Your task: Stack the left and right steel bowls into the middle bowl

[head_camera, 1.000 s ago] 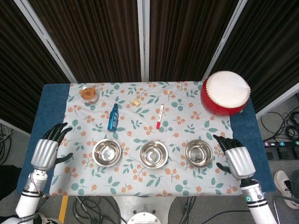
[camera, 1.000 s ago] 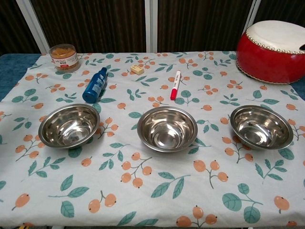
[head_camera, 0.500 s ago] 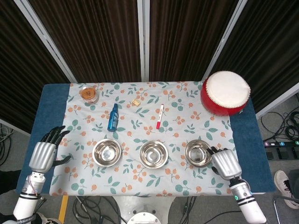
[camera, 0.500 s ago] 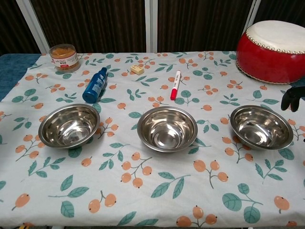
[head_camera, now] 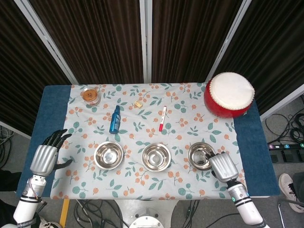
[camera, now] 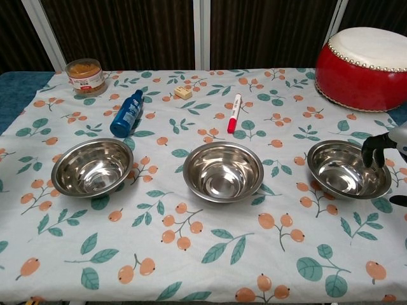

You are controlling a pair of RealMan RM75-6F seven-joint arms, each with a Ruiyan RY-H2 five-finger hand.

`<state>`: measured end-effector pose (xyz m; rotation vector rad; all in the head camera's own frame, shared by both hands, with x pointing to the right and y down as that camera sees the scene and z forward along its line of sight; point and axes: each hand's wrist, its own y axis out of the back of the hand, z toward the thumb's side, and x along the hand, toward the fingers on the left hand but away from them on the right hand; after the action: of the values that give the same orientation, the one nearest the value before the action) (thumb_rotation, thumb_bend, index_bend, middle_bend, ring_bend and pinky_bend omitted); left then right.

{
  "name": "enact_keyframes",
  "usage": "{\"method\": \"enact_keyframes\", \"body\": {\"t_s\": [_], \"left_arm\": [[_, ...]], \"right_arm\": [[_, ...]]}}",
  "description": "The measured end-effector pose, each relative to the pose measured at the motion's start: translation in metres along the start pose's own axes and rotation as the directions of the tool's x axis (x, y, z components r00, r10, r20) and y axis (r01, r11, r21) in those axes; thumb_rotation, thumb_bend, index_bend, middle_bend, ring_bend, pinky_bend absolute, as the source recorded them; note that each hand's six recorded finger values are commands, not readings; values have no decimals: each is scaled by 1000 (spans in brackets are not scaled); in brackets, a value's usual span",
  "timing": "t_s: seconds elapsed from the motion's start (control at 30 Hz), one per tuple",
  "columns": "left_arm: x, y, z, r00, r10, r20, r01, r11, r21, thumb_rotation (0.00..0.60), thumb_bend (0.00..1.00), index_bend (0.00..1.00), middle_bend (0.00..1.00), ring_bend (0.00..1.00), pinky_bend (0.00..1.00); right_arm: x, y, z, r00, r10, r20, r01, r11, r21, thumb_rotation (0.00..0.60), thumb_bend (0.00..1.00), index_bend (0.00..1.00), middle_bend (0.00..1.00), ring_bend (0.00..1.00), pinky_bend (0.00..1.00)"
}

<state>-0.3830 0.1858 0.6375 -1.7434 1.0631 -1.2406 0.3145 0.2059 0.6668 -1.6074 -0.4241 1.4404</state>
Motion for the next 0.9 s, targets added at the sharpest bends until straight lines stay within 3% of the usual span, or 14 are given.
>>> {"method": "enact_keyframes", "body": {"t_s": [0.6,0.9], "left_arm": [[1,-3,-9,1000,-14,-15,14,1000,-4,600,120,235,218,133,255],[4,-6,-9,1000,-28,-14,28,1000,-2,600,120,235,218,133,255]], "right_arm": [[-31,-14,22,998,14,-68,-11,999,34,600,103,470,493,592,565],[-44,-23,26,996,56,-73,-54,998,37,600,188,535,533,594,565]]}}
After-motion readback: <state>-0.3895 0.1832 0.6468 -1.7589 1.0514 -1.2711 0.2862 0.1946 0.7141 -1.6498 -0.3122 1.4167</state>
